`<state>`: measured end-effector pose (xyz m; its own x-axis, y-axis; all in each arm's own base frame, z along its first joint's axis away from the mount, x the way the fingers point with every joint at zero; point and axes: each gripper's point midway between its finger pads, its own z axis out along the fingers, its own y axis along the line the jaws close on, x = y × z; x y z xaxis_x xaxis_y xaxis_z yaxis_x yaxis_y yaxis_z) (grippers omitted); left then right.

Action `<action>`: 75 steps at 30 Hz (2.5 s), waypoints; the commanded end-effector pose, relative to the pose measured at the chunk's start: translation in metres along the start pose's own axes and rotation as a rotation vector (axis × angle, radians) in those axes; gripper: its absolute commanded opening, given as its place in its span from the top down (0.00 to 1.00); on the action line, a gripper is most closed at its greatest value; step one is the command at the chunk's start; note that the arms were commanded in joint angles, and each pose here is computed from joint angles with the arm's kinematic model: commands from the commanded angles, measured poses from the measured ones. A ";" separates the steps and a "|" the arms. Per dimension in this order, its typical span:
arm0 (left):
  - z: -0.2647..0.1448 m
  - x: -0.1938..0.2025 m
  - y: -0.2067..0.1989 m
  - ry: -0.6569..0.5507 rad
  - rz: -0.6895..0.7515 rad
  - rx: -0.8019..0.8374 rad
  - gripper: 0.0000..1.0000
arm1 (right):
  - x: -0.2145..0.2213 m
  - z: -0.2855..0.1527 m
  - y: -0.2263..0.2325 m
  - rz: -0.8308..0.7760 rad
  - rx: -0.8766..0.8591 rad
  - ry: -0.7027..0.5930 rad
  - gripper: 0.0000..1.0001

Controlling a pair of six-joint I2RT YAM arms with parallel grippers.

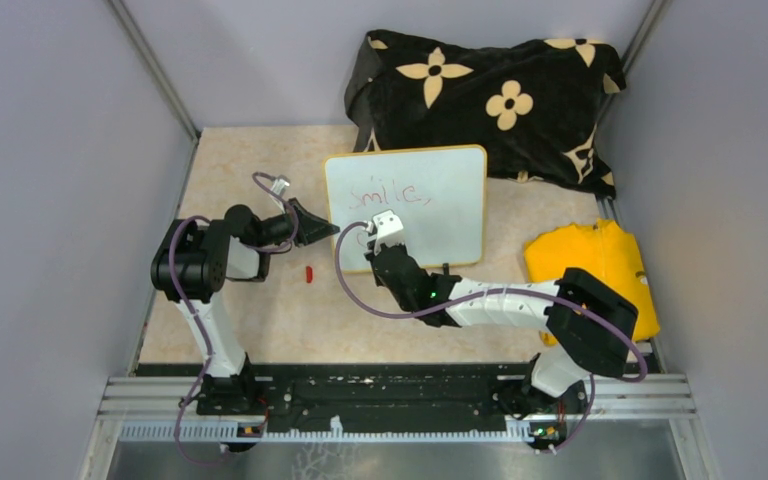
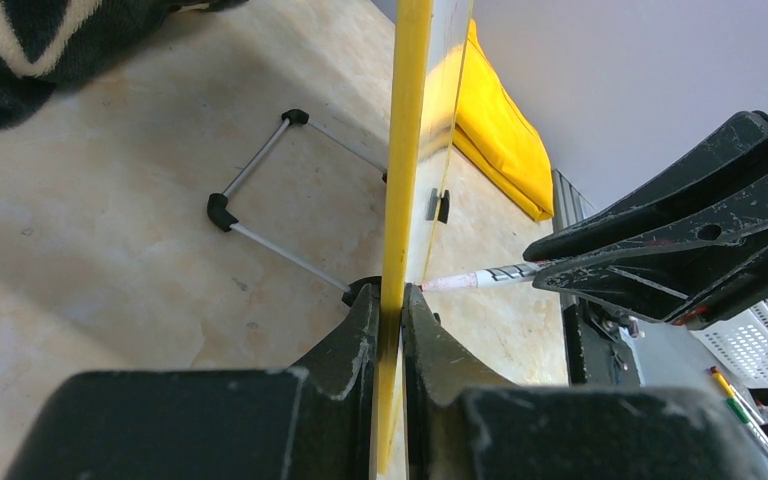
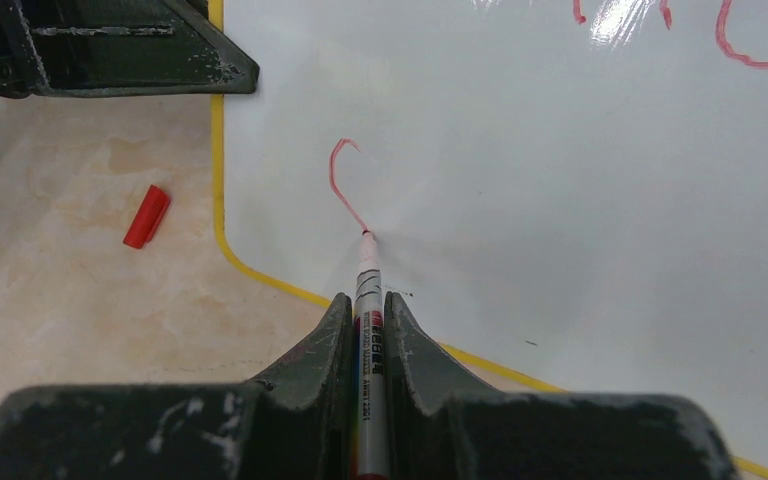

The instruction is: Write a sentence on the whiteboard

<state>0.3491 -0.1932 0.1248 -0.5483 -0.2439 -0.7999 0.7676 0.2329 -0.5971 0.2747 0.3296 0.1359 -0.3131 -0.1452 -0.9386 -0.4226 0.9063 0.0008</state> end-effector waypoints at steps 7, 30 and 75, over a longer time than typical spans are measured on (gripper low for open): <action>0.006 0.005 0.001 0.017 -0.001 0.007 0.95 | -0.013 0.008 0.012 0.035 -0.036 -0.016 1.00; 0.006 0.007 0.003 0.025 -0.008 0.004 0.95 | -0.047 -0.014 0.018 0.088 -0.116 -0.085 1.00; 0.006 0.010 0.007 0.037 -0.026 -0.004 0.95 | -0.048 0.009 -0.030 0.127 0.017 -0.082 1.00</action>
<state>0.3506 -0.1951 0.1219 -0.5570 -0.2313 -0.7977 0.7643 0.2331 -0.6013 0.3020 0.3135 0.1695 -0.2995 -0.0382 -0.9533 -0.3952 0.9144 0.0875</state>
